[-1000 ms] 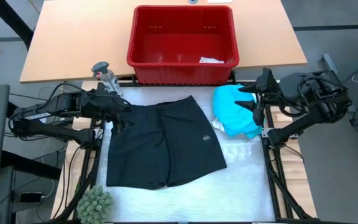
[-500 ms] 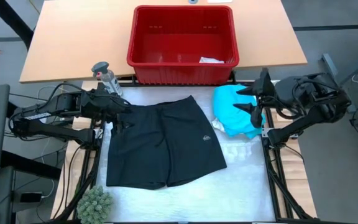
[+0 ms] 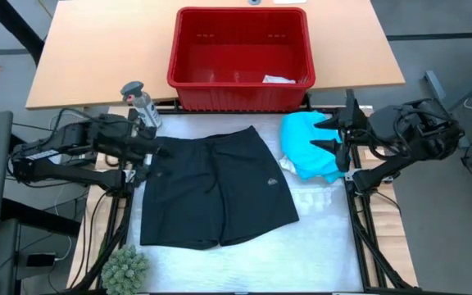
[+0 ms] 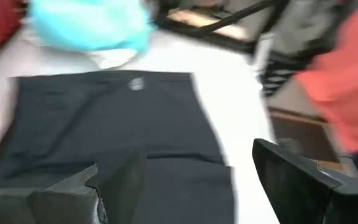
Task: Fold Laundry from Bin
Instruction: Fold the black shorts
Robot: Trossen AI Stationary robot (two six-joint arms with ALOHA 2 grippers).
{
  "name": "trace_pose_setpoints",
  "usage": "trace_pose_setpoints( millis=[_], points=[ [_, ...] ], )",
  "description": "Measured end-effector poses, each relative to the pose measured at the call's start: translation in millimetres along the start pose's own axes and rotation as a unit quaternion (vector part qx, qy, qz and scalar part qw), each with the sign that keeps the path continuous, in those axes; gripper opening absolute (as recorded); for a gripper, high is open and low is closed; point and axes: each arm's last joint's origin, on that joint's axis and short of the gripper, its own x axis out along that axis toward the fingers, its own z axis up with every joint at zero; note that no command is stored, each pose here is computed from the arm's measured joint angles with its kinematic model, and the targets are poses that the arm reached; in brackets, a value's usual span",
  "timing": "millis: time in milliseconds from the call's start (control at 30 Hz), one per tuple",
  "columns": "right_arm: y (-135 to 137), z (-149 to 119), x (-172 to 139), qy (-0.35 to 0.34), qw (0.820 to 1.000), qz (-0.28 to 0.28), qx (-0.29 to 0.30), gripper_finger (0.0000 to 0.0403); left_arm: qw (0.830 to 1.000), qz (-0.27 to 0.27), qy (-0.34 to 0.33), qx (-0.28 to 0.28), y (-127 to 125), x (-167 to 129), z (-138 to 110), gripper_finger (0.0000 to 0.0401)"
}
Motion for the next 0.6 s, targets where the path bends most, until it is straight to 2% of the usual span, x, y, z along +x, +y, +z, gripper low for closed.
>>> trace_pose_setpoints(
  millis=[67,133,200,267,367,467,600],
  points=[
    [2,-1,-3,0.0,1.0,0.006,-0.002,0.0255,0.999,-0.03,-0.004,-0.009,-4,-9,-3,0.0283],
    [5,-2,-5,-0.003,1.0,0.011,-0.006,0.0255,0.999,-0.026,0.0,-0.021,-5,-20,-10,0.0283],
    [7,-3,-7,-0.009,1.0,0.006,-0.012,0.0255,0.999,0.02,0.006,-0.046,-3,-33,-20,0.0283],
    [9,-4,-9,-0.014,1.0,-0.001,-0.019,0.0255,0.992,0.094,0.005,-0.085,1,-45,-31,0.0283],
    [11,-5,-11,-0.022,0.999,-0.011,-0.026,0.0255,0.97,0.202,0.02,-0.135,8,-56,-46,0.0283],
    [12,-5,-12,-0.028,0.999,-0.02,-0.03,0.0255,0.944,0.28,0.039,-0.172,14,-57,-54,0.0283],
    [13,-6,-13,-0.03,0.999,-0.021,-0.03,0.0255,0.899,0.38,0.054,-0.212,20,-44,-53,0.0283]
  ],
)
